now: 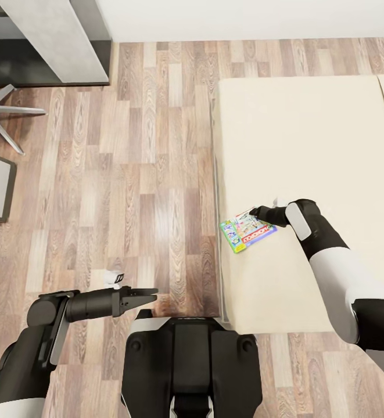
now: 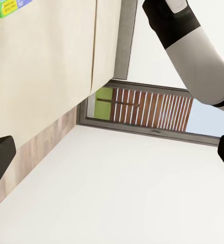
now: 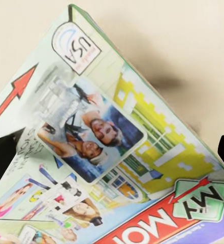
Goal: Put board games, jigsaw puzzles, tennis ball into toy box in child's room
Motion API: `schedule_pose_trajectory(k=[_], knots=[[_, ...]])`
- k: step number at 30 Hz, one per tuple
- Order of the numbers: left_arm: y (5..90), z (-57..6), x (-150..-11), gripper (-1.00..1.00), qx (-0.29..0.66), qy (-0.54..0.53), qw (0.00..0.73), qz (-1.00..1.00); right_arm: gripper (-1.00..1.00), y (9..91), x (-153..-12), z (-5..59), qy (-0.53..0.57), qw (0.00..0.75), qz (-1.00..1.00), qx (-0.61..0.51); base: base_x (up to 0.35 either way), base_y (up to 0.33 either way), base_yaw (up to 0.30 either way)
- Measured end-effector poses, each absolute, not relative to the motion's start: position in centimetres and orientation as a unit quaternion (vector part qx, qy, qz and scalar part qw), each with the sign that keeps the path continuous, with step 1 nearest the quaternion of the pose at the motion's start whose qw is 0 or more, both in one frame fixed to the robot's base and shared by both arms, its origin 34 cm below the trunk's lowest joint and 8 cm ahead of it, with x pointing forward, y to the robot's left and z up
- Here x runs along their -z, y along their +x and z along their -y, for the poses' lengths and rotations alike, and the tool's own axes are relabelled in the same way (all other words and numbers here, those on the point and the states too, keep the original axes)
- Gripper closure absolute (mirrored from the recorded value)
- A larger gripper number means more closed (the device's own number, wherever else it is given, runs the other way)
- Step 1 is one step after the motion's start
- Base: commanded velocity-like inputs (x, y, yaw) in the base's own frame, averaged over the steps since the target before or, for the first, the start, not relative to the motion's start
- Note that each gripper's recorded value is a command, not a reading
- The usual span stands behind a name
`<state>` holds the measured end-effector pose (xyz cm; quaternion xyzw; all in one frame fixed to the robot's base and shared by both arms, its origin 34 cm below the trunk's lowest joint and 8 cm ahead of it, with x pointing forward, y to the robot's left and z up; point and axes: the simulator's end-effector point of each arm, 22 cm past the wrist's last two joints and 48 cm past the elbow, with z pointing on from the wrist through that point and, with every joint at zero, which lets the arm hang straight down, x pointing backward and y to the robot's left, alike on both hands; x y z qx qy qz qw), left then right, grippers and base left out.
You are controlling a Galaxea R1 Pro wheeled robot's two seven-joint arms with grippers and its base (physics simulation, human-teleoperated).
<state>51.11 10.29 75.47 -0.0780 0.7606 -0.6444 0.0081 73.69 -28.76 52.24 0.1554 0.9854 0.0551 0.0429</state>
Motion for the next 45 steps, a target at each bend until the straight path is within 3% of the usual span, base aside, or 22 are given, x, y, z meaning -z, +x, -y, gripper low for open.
schedule_pose_trajectory(k=[45], knots=[[51.09,-10.25,-75.47,-1.00,0.645,-0.078,0.008,-0.760,-1.00,73.61,-52.19,28.77,0.162,0.042,-0.984,-0.060,0.000,0.031,0.000]])
